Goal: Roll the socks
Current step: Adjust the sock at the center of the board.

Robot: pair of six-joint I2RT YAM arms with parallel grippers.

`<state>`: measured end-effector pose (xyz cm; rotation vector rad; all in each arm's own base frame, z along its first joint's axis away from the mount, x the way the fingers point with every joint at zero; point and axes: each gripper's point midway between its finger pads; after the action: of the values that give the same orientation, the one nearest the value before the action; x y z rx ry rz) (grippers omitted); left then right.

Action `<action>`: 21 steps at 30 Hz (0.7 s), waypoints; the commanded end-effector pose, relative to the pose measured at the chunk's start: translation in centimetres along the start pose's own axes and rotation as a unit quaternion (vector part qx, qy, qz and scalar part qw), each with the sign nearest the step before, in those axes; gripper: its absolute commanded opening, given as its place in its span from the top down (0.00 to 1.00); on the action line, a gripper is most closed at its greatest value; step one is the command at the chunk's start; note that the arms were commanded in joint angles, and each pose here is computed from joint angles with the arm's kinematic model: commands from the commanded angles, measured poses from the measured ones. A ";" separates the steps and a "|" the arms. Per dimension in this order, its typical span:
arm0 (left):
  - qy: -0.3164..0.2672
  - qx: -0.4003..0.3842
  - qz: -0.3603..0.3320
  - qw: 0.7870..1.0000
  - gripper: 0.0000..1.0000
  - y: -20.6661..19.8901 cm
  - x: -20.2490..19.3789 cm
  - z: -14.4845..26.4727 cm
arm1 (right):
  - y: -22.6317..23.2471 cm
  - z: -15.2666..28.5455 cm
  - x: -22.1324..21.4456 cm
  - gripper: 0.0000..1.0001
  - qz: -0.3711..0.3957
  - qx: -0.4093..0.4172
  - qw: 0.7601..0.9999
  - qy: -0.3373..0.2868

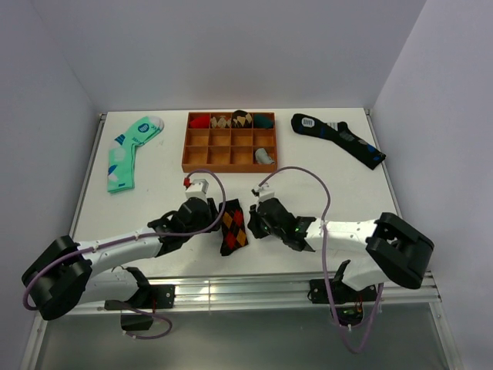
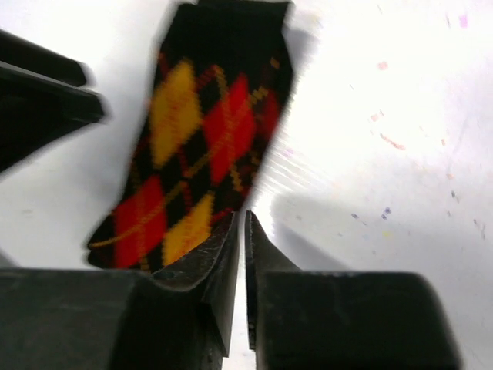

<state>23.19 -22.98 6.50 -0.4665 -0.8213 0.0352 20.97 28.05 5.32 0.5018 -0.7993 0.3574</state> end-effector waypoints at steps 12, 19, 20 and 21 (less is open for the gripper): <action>0.036 0.045 0.056 0.997 0.68 1.7 -1.9 -1.5 | -0.1 -0.9 -4.0 0.89 -0.018 -0.024 0.999 0.040; 0.044 0.029 0.060 0.997 0.69 1.2 -2.6 -1.9 | 2.1 -1.0 -5.3 0.90 -0.009 -0.006 0.999 0.053; 0.043 0.027 0.057 0.997 0.70 1.1 -2.4 -2.0 | 2.6 -1.0 -5.4 0.90 -0.009 0.001 0.999 0.054; 0.043 0.026 0.055 0.997 0.70 1.0 -2.3 -2.0 | 2.8 -0.9 -5.5 0.90 -0.009 0.003 0.999 0.054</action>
<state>22.52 -22.21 2.30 -0.4075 -0.6888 0.1374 16.83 29.44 1.30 0.4832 -0.6860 0.3793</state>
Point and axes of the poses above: each gripper's point midway between its finger pads, its own z axis back along the fingers, its own y axis along the line the jaws close on, x = y × z, and after that the axes turned 2 degrees about z, right-handed
